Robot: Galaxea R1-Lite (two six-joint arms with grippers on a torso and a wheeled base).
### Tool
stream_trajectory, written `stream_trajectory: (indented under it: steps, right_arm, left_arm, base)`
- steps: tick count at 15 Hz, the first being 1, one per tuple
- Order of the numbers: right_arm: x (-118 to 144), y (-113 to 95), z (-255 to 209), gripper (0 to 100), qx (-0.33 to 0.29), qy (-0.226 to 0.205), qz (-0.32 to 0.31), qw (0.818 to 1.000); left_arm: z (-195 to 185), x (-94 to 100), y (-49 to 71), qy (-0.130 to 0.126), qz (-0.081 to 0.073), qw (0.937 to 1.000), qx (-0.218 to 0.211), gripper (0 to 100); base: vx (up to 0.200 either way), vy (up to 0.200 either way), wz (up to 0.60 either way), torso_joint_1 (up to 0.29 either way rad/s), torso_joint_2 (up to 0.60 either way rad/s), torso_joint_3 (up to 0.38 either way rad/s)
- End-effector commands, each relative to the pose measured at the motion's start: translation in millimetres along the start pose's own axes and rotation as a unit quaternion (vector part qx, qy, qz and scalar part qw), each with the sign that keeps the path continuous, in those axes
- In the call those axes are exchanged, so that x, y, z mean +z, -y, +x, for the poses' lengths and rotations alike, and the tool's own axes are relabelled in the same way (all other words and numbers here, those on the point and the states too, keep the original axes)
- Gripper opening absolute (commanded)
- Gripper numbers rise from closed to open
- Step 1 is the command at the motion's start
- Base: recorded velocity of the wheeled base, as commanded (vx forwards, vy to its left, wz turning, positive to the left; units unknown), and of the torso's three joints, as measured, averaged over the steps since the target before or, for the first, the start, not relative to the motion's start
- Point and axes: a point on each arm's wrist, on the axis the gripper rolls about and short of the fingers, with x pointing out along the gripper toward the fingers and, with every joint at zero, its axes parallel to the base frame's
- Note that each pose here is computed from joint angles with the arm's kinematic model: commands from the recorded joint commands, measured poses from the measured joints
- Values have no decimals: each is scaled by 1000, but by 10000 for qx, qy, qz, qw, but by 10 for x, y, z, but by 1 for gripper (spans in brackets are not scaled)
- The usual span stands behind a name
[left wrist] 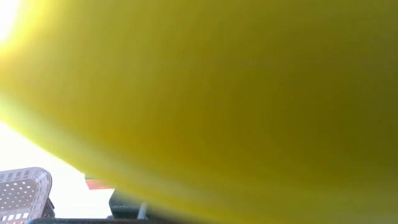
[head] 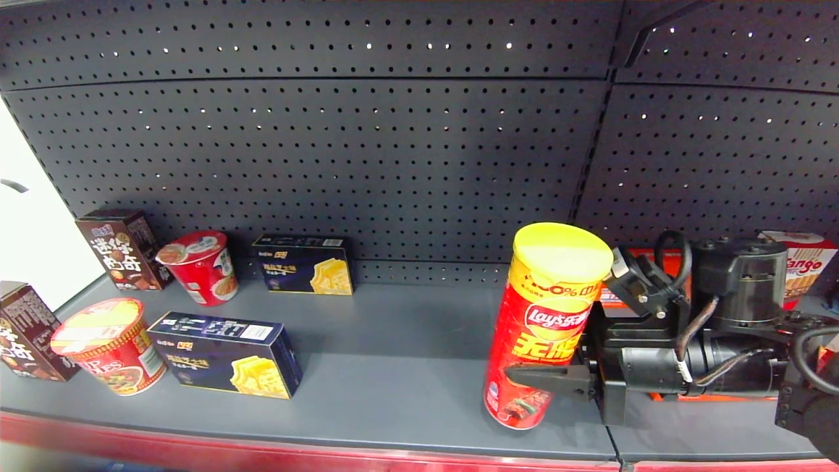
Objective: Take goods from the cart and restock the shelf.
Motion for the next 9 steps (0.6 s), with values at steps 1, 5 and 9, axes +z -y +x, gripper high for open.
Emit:
stream_trajectory:
  steps: [1,5,9]
  right_arm:
    - [-162,60,130,0,72,-143,143,9998]
    - [-237,109,205,0,88,-187,183,9996]
    - [-299,149,267,0,105,-231,224,9994]
  left_arm:
    - [-4,6,0,14,2,10000,8,0]
    - [-4,6,0,14,-5,10000,8,0]
    - [8,-11,-1,-31,-15,10000,-9,0]
  base:
    - [0,0,0,0,0,0]
    - [0,0,0,0,0,0]
    - [0,0,0,0,0,0]
